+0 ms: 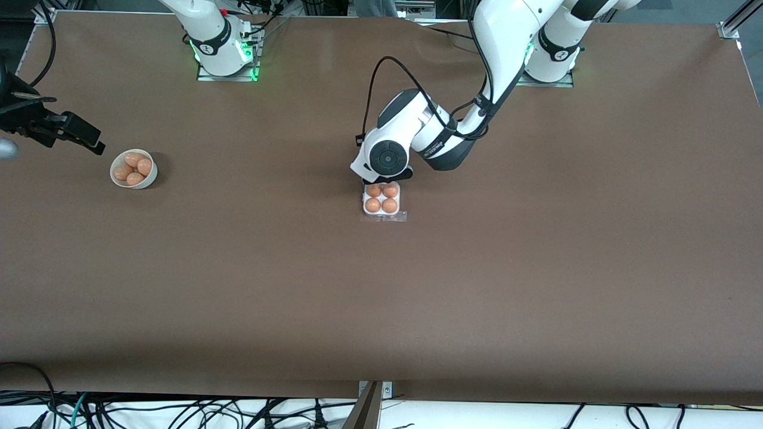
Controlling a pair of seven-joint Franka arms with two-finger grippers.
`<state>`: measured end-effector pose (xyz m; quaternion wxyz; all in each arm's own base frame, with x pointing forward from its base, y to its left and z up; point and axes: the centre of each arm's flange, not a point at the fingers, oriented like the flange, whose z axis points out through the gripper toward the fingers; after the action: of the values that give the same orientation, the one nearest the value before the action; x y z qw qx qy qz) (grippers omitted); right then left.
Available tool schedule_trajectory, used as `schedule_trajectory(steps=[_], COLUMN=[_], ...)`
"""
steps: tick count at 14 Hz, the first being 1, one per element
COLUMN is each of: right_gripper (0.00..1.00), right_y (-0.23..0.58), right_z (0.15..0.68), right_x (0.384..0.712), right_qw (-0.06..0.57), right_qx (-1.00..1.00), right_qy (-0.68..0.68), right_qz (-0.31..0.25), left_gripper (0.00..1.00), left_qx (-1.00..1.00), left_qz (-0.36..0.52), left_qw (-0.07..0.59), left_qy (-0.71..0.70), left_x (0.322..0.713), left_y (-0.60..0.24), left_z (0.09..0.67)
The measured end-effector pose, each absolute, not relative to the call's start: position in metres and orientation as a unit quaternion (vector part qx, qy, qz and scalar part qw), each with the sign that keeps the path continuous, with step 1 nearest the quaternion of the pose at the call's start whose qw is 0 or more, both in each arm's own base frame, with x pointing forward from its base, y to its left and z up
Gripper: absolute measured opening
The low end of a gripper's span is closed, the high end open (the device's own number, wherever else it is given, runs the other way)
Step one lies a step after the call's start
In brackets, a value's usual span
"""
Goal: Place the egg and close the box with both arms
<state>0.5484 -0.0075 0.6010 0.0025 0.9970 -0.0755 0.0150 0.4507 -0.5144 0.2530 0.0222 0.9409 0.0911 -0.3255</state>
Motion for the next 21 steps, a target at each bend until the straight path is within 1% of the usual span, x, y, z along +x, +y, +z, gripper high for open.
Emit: schedule_trajectory(steps=[3,5,11,13,14,17,18,19,21], right_gripper=[1.0,1.0,1.0,1.0,1.0,1.0,1.0,1.0,1.0], right_y=[-0.008,-0.008,-0.007,-0.006,-0.006,-0.005,-0.005,-0.004,-0.004], right_z=[0.601,0.601,0.601,0.601,0.601,0.601,0.601,0.601,0.601], right_x=[0.548,0.548,0.548,0.548,0.548,0.548,0.548,0.548,0.548], right_qw=[0.002,0.002,0.002,0.003,0.003,0.003,0.003,0.003,0.003], right_qx=[0.997,0.997,0.997,0.997,0.997,0.997,0.997,0.997,0.997], right_qy=[-0.075,-0.075,-0.075,-0.074,-0.074,-0.074,-0.073,-0.073,-0.072], right_qz=[0.015,0.015,0.015,0.015,0.015,0.015,0.015,0.015,0.015], left_gripper=[0.03,0.03,0.03,0.04,0.13,0.41,0.52,0.6,0.81], left_qx=[0.943,0.947,0.963,0.967,0.971,0.981,0.984,0.988,0.992], left_qz=[-0.314,-0.298,-0.209,-0.188,-0.177,-0.147,-0.135,-0.118,-0.083], left_qw=[0.022,0.029,0.08,0.081,0.07,0.002,-0.012,-0.025,-0.055], left_qy=[0.104,0.118,0.15,0.151,0.146,0.127,0.113,0.099,0.083], left_x=[0.464,0.481,0.539,0.552,0.556,0.57,0.577,0.585,0.601], left_y=[-0.505,-0.496,-0.483,-0.477,-0.474,-0.442,-0.427,-0.41,-0.365], left_z=[0.248,0.251,0.287,0.301,0.304,0.325,0.342,0.364,0.414])
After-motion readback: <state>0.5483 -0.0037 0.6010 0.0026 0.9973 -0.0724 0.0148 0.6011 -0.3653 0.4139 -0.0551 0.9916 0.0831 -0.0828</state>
